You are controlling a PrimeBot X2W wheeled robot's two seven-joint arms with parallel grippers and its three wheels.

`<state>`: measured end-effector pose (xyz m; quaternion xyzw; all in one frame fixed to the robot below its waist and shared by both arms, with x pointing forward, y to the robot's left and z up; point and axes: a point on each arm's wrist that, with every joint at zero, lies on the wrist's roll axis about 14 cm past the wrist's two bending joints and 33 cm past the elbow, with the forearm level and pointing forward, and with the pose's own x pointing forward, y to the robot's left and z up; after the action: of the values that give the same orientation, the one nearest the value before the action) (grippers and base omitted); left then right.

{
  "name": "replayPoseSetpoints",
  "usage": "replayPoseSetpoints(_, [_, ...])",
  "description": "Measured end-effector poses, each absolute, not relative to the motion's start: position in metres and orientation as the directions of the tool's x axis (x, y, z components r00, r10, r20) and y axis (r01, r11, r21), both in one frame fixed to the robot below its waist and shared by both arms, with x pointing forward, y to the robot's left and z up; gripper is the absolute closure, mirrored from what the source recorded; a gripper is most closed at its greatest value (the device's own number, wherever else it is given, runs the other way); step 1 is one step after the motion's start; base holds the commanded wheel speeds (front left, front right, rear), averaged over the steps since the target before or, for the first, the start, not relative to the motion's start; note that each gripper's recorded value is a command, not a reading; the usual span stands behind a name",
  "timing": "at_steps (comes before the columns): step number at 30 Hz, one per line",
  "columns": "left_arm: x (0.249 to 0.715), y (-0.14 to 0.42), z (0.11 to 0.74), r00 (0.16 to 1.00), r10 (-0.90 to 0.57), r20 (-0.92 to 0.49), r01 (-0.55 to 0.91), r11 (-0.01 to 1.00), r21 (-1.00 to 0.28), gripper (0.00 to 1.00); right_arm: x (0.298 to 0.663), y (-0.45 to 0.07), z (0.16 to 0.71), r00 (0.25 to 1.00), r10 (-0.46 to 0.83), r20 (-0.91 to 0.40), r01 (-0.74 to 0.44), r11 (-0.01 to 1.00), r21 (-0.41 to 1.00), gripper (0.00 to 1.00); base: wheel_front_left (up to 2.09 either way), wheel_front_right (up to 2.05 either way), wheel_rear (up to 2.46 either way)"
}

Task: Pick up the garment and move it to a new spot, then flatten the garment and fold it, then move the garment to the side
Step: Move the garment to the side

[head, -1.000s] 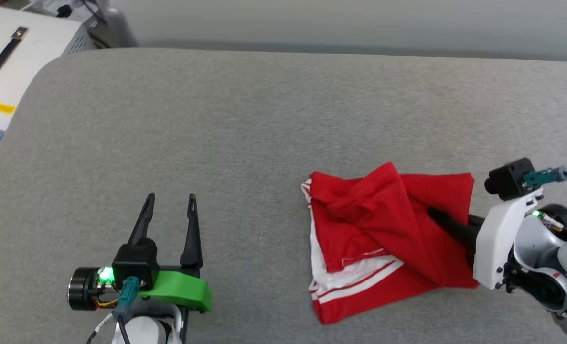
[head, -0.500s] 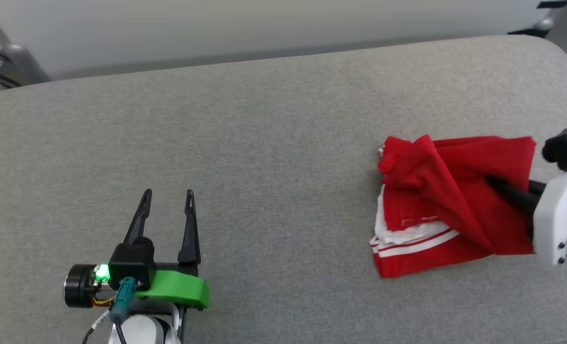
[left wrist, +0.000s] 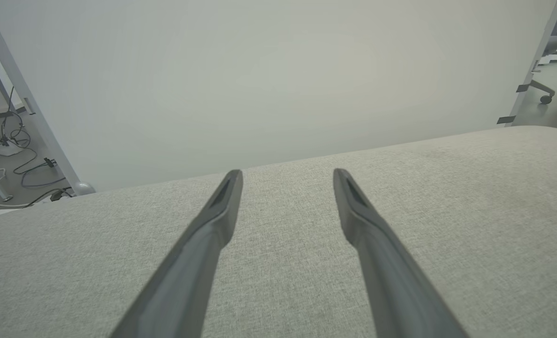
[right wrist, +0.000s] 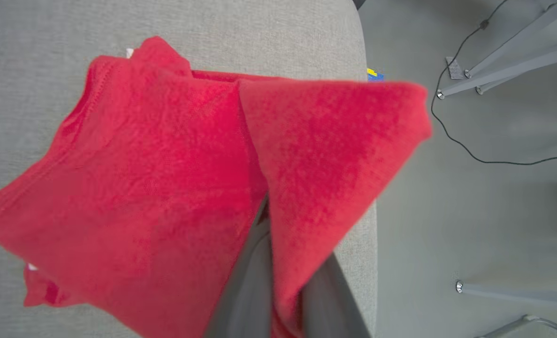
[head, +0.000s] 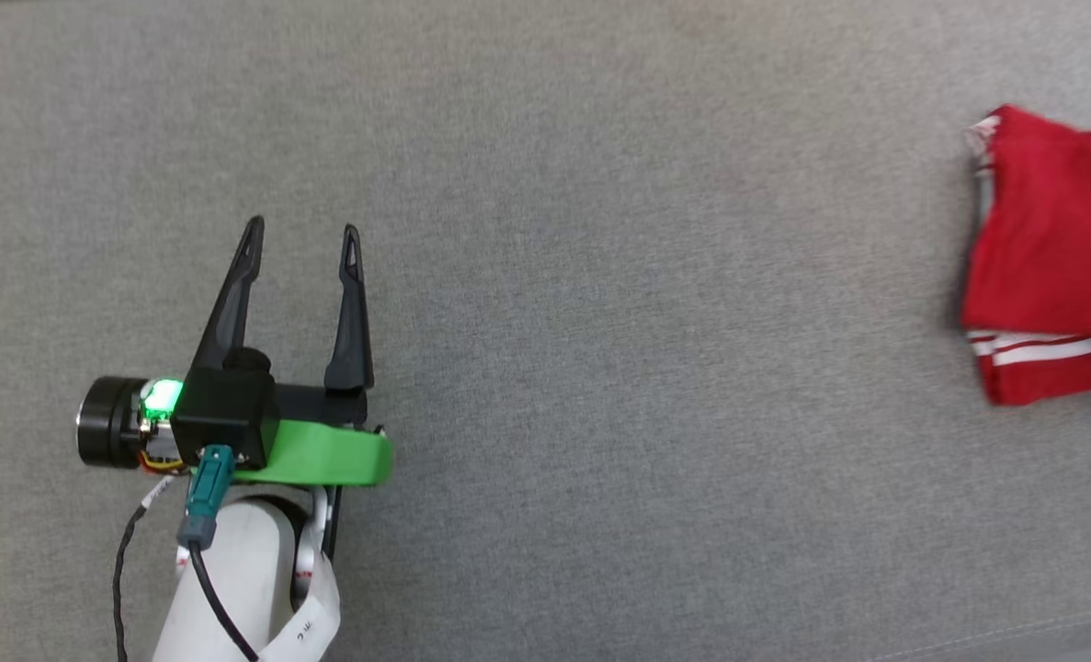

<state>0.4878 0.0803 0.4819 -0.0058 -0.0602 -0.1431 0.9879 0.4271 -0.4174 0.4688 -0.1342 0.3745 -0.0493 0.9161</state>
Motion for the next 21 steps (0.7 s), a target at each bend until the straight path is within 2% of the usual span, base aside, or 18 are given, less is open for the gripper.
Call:
replayPoseSetpoints(6, [0.499, 0.088, 0.458, 0.959, -0.271, 0.086, 0.27, 0.963, 0.021, 0.0, 0.447, -0.464, 0.459, 0.685, -0.322, -0.653, 0.094, 0.928, -0.359, 1.0, 0.0, 0.0, 0.0])
replayPoseSetpoints(15, [0.503, 0.098, 0.429, 0.968, -0.248, 0.028, 0.248, 0.968, 0.027, 0.0, 0.469, -0.476, 0.425, 0.66, -0.375, -0.651, 0.155, 0.915, -0.371, 1.0, 0.0, 0.0, 0.0])
replayPoseSetpoints(16, [0.503, 0.099, 0.43, 0.969, -0.245, 0.029, 0.244, 0.969, 0.029, 0.0, 0.469, -0.477, 0.424, 0.663, -0.379, -0.645, 0.171, 0.916, -0.363, 0.85, 0.0, 0.0, 0.0])
replayPoseSetpoints(17, [0.503, 0.099, 0.432, 0.969, -0.245, 0.032, 0.244, 0.969, 0.03, 0.0, 0.47, -0.478, 0.426, 0.672, -0.385, -0.633, 0.185, 0.915, -0.359, 0.59, 0.0, 0.0, 0.0])
replayPoseSetpoints(18, [0.502, 0.099, 0.434, 0.969, -0.244, 0.035, 0.243, 0.97, 0.032, 0.0, 0.47, -0.48, 0.428, 0.675, -0.392, -0.625, 0.195, 0.912, -0.361, 0.01, 0.0, 0.0, 0.0])
replayPoseSetpoints(21, [0.501, 0.101, 0.444, 0.97, -0.237, 0.054, 0.235, 0.971, 0.037, 0.0, 0.472, -0.486, 0.447, 0.72, -0.405, -0.563, 0.233, 0.906, -0.355, 0.0, 0.0, 0.0, 0.0])
